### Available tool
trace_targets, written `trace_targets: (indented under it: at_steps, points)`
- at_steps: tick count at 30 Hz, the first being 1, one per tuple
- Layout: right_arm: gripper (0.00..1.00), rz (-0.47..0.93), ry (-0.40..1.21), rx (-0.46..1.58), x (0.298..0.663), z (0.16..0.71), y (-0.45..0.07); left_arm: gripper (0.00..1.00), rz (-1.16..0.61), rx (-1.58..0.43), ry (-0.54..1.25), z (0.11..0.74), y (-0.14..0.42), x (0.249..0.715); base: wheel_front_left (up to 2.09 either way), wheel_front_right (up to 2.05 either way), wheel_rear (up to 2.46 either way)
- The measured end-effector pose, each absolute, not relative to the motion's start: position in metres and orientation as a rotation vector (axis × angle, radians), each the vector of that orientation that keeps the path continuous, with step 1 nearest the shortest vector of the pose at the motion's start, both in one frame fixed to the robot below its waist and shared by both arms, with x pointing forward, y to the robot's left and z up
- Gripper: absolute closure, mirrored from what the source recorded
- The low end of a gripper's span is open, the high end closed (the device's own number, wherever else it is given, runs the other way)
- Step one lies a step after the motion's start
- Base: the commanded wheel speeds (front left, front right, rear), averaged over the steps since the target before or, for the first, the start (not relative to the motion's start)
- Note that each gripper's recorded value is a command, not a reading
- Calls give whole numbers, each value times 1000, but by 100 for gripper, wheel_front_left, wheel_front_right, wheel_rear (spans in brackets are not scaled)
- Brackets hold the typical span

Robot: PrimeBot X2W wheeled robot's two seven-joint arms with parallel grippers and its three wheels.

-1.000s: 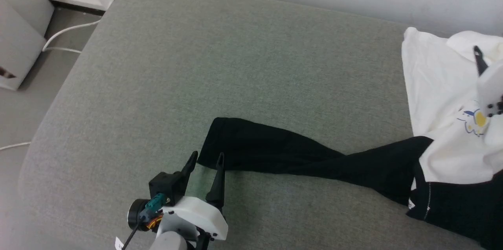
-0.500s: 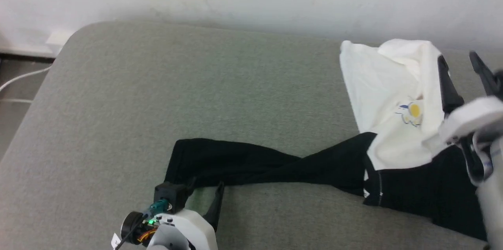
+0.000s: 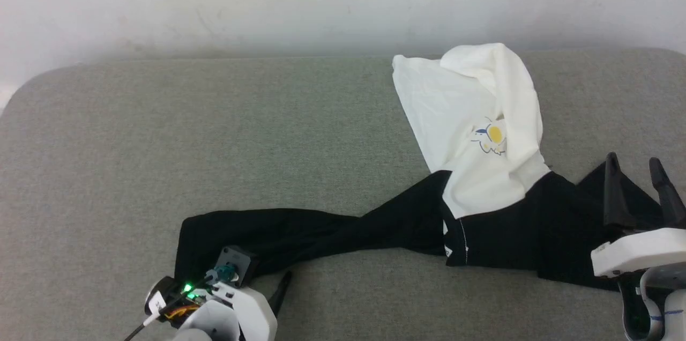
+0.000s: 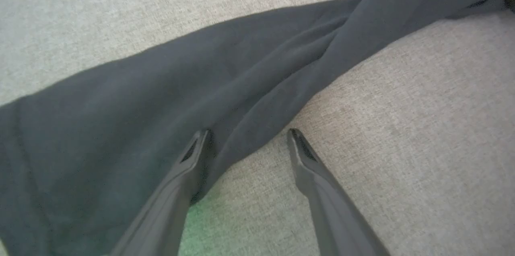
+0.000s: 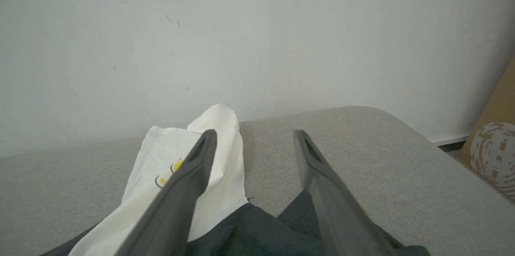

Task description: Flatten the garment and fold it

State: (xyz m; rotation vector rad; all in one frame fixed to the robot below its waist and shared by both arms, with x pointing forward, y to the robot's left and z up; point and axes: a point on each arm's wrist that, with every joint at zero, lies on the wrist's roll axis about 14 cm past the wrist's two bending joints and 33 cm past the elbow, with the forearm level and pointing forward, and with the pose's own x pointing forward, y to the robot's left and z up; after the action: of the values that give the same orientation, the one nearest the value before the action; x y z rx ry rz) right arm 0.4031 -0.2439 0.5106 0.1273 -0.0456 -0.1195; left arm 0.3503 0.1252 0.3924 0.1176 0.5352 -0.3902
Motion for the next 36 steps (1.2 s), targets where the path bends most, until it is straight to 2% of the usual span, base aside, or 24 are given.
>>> trace_targets:
  at_steps: [3,4,5,13,23,28,31,36]
  points:
    - [0,-142,-47,123,399,513,-251,0,-410,163,575,385,125,355,0,0,0]
    - [0,-148,-45,121,398,513,-253,58,-418,176,584,383,124,357,0,0,0]
    - [0,-155,-42,120,397,513,-256,100,-426,180,590,383,123,359,0,0,0]
    - [0,-191,-25,122,383,508,-267,100,-385,122,508,400,129,361,0,0,0]
    - [0,-134,-66,135,384,523,-248,100,-86,62,159,507,206,350,0,0,0]
    - [0,-93,-84,131,386,530,-235,100,63,89,14,563,251,337,0,0,0]
    - [0,-91,-79,132,386,529,-234,100,90,123,-24,585,262,339,0,0,0]
    - [0,-78,-64,130,385,524,-229,100,90,251,-11,607,276,371,0,0,0]
